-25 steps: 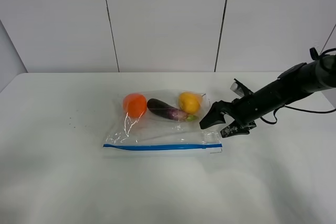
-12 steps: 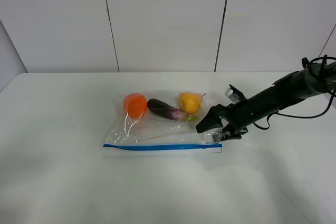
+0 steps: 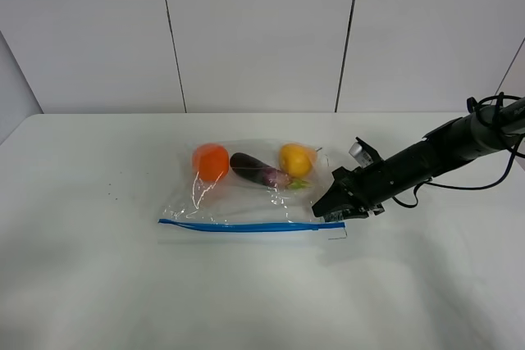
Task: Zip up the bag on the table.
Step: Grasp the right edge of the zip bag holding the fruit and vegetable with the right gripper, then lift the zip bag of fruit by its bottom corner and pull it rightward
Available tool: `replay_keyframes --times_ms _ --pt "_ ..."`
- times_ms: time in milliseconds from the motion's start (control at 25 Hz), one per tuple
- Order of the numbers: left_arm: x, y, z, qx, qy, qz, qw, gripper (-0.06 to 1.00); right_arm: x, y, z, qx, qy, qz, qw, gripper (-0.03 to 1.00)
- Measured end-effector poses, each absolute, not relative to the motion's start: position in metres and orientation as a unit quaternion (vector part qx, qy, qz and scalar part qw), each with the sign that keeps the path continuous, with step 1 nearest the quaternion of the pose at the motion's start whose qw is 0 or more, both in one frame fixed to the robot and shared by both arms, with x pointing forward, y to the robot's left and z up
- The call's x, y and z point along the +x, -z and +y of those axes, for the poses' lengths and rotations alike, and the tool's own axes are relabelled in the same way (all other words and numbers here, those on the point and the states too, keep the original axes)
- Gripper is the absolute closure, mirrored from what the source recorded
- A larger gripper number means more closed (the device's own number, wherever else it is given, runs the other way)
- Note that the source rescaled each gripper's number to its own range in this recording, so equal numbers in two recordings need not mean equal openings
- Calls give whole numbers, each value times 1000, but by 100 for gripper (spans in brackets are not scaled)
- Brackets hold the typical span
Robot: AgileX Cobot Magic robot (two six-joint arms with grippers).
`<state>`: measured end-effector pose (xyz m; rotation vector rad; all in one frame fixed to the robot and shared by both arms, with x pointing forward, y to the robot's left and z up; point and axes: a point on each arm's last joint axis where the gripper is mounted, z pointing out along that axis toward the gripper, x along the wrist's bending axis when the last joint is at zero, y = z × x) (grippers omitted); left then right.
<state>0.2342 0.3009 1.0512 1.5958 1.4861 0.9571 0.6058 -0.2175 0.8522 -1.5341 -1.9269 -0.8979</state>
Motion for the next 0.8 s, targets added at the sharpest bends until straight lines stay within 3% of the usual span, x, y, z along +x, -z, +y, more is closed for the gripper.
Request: replay_keyframes --times_ms 160,400,800 --pt "234 -1051 301 622 -373 579 371 -6 605 -853 -217 -564 331 -710 260 96" --pt "234 -1051 301 622 -373 579 371 -6 604 -854 -216 -560 334 -706 276 97" --pt "234 -1051 301 622 -373 579 371 -6 601 -869 -206 -575 367 -634 365 97"
